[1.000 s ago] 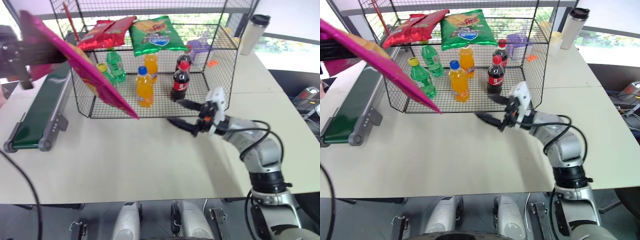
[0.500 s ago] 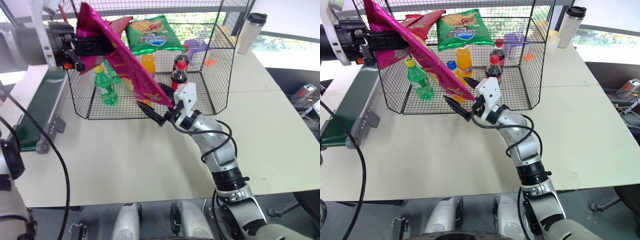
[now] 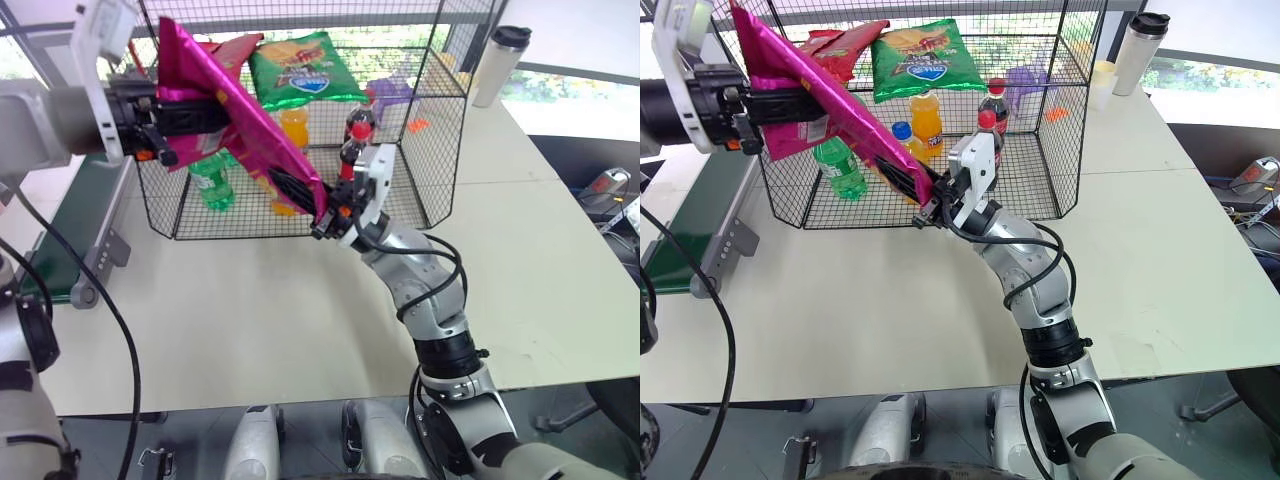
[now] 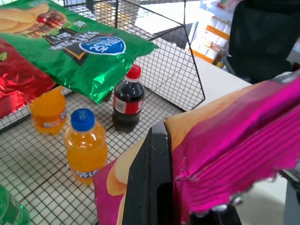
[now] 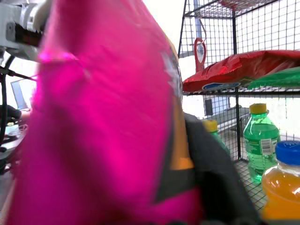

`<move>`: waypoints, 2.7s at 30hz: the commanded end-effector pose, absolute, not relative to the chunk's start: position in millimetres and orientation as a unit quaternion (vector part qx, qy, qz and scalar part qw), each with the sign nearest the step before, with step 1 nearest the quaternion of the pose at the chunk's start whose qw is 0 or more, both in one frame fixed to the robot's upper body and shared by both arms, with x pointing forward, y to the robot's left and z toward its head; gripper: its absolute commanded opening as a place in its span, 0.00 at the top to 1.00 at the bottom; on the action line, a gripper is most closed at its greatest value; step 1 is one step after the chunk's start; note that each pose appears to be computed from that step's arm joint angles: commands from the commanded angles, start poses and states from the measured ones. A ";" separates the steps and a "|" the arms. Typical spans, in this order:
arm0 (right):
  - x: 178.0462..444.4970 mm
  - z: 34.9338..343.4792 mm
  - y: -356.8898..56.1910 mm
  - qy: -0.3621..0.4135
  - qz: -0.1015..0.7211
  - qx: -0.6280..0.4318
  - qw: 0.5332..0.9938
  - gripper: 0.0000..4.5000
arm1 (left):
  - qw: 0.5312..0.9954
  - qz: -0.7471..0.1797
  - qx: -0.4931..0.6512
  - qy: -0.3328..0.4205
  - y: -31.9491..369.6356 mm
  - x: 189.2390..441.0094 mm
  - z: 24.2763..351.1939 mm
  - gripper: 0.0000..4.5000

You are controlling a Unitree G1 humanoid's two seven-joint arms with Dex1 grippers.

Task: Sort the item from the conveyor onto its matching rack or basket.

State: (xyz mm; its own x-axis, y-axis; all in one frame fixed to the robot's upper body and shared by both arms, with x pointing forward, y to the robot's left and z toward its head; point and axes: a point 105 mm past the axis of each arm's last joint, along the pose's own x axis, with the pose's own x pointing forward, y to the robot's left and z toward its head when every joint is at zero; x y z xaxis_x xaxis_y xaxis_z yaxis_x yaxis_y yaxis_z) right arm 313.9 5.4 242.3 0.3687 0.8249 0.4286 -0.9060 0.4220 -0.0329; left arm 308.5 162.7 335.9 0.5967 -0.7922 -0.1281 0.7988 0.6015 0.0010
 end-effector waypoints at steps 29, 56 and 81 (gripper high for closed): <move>329.7 351.1 -160.6 -0.208 0.223 -0.253 0.918 1.00 | 0.912 -0.408 -0.035 -0.002 167.3 279.6 258.4 0.35; 452.9 344.2 -146.5 -0.070 0.100 -0.369 0.922 0.36 | 0.929 -0.356 -0.095 -0.018 147.4 275.8 218.3 0.34; 438.3 349.1 -111.1 -0.020 0.316 -0.203 0.927 0.18 | 0.939 -0.323 -0.120 -0.010 146.6 282.5 198.3 0.34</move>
